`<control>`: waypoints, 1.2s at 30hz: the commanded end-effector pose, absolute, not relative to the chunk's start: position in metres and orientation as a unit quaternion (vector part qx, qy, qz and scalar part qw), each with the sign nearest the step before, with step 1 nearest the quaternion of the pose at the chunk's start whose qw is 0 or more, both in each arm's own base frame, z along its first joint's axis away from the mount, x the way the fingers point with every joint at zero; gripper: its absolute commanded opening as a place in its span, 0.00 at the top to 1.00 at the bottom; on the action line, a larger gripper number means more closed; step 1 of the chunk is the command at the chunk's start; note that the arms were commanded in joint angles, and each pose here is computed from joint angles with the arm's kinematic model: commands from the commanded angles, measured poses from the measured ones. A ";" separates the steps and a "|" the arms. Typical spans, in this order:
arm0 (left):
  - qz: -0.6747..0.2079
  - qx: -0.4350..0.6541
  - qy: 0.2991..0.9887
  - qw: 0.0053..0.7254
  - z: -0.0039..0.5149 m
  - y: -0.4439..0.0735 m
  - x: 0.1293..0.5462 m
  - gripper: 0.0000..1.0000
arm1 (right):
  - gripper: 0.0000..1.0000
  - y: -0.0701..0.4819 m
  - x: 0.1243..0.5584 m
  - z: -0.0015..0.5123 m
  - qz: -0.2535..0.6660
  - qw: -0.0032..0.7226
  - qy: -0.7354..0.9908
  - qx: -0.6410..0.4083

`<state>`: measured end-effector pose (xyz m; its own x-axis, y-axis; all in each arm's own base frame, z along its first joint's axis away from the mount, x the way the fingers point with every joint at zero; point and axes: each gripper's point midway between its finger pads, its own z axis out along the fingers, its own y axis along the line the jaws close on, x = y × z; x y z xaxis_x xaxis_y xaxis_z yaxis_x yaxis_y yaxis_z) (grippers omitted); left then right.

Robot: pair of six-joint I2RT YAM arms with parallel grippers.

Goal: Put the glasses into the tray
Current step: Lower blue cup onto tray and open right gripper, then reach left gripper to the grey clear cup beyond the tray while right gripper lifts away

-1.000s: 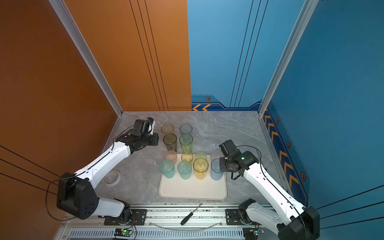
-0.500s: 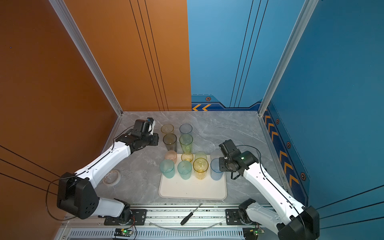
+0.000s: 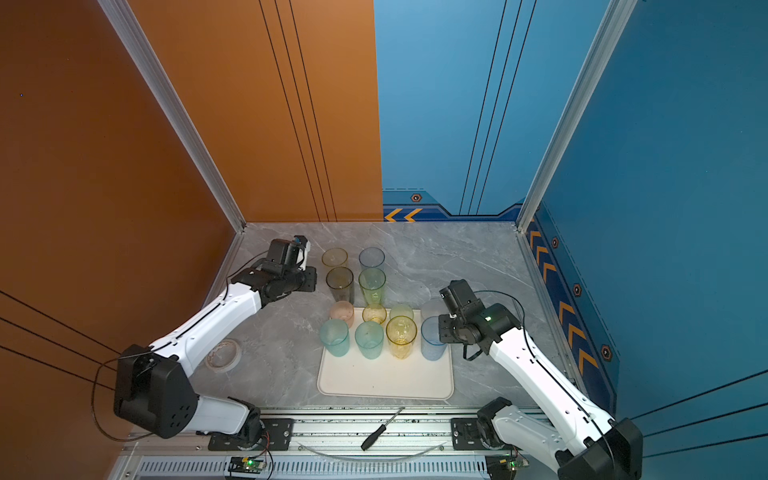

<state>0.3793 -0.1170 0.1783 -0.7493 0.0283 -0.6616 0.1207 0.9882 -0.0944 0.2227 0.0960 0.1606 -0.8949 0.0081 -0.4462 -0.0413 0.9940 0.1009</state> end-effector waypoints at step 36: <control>-0.034 0.118 0.953 0.276 0.174 -0.156 0.391 0.71 | 0.62 0.096 0.271 0.247 0.089 0.336 0.938 -0.017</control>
<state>0.3908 -0.1554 0.1725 -0.8171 0.1677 -0.5515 0.2277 0.9729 -0.0415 0.2679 0.0950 0.2343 -0.7969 0.0302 -0.6033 -0.0708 0.9872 0.1430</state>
